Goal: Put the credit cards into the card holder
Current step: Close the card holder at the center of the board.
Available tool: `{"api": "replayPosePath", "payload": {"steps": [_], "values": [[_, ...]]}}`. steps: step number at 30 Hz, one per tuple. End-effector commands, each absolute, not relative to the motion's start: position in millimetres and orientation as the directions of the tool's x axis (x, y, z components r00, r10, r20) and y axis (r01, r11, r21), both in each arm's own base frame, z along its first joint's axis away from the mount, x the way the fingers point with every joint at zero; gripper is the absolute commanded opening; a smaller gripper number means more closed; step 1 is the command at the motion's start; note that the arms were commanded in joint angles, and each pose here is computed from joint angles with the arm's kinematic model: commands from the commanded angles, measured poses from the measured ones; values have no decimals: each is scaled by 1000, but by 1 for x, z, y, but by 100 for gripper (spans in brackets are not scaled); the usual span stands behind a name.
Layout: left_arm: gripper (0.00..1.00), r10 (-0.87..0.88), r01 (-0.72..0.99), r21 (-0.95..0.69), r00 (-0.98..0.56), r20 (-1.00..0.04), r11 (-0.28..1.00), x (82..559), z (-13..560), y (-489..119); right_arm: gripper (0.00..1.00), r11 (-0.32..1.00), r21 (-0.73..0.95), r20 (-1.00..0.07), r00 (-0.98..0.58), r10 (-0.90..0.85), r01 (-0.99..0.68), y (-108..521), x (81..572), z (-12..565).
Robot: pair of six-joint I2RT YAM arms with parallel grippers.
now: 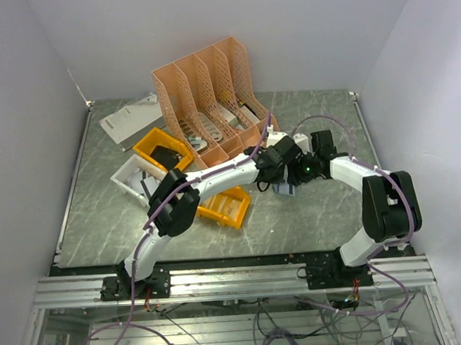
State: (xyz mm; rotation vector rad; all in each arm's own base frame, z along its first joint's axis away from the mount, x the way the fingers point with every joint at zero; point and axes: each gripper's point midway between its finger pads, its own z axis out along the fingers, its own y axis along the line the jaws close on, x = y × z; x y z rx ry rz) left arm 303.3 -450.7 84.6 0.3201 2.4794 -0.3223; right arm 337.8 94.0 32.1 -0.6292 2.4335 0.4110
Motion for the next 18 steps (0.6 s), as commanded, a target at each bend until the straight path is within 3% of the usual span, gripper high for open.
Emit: {"api": "replayPosePath", "payload": {"steps": [1,12,18], "values": [[7,101,307,-222,-765,-636,925,302,115,-460,44,868,66,-584,-725,-366,-492,88,343,24],[7,106,297,-202,-766,-634,933,302,110,-454,27,889,-38,-598,-702,-387,-457,66,345,44],[7,99,292,-205,-764,-637,934,302,111,-453,25,893,-10,-576,-727,-373,-451,59,340,41]]}}
